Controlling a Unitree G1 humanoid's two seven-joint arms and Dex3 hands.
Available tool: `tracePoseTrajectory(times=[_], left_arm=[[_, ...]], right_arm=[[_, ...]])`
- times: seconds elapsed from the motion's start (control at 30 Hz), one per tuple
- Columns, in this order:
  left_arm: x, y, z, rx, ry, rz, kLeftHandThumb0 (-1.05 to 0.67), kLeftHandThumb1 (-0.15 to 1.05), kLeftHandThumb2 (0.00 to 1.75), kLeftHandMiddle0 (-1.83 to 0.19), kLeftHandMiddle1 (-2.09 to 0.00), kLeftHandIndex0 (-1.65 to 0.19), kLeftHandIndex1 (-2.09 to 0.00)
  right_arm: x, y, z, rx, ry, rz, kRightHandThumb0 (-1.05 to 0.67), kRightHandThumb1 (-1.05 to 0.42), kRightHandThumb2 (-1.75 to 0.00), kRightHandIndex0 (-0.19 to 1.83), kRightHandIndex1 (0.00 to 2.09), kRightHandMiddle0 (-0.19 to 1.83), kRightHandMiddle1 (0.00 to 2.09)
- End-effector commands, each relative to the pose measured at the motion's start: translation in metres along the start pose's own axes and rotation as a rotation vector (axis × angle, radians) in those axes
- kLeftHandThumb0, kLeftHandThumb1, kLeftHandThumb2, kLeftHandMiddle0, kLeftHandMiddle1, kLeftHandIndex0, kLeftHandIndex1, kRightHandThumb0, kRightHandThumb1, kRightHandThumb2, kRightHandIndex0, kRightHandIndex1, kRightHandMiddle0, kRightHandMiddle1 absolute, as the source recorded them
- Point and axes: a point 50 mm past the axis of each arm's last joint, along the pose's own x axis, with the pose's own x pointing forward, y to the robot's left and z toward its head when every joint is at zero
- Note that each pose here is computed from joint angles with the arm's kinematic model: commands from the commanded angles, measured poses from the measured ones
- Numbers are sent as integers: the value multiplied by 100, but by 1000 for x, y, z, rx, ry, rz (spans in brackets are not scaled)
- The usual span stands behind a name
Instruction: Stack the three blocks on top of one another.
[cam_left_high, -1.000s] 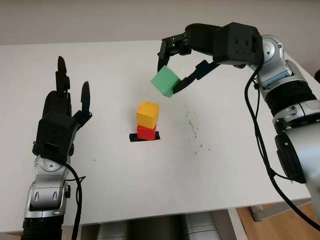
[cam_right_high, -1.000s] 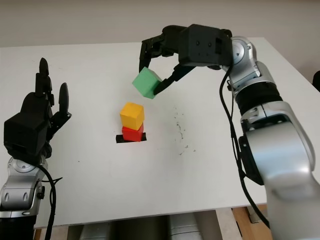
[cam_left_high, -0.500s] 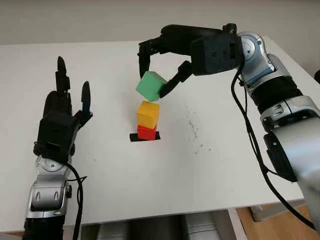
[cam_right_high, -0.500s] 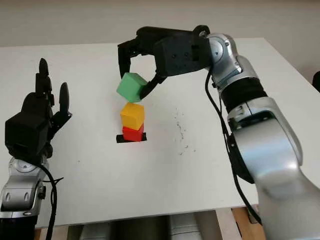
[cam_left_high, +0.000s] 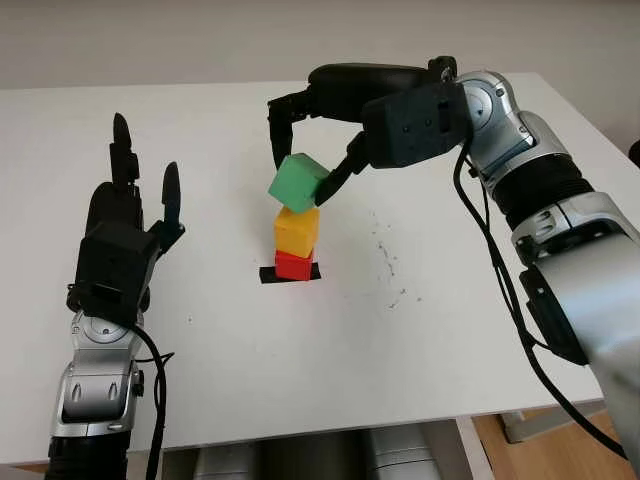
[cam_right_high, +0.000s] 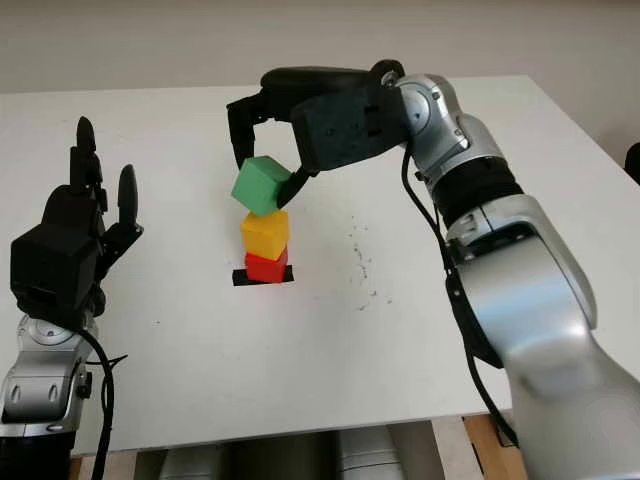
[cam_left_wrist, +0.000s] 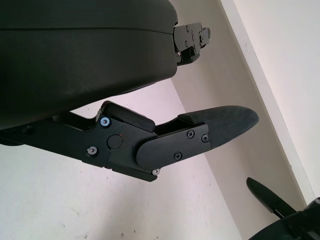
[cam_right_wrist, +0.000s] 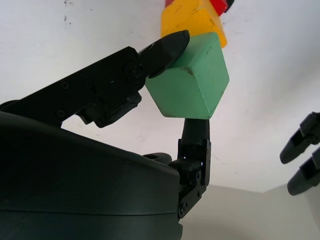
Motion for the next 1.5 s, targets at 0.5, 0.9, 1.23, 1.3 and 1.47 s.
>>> tracePoseTrajectory(times=[0.5, 0.9, 1.23, 1.3, 1.47], left_arm=[[-6, -1, 0, -28, 14, 7, -78, 105, 72, 19, -5, 19, -5], [-8, -3, -1, -40, 23, 9, -78, 105, 72, 19, -5, 19, -4], [-9, -3, -2, -43, 33, 11, -79, 105, 71, 19, -5, 19, -4], [-9, -3, -2, -39, 33, 6, -78, 105, 71, 19, -5, 19, -3], [-9, -3, -3, -34, 37, 6, -79, 105, 73, 19, -5, 19, -2]], right_arm=[[10, -16, 20, -220, -32, -12, -35, -92, -5, 32, 5, 38, 146], [12, -13, 21, -216, -42, 13, -35, -92, -5, 32, 5, 40, 146], [13, -10, 20, -198, -46, 32, -36, -92, -5, 31, 5, 40, 148], [13, -9, 20, -201, -47, 36, -37, -91, -5, 32, 5, 40, 150], [13, -8, 20, -213, -45, 49, -38, -91, -5, 32, 5, 40, 153]])
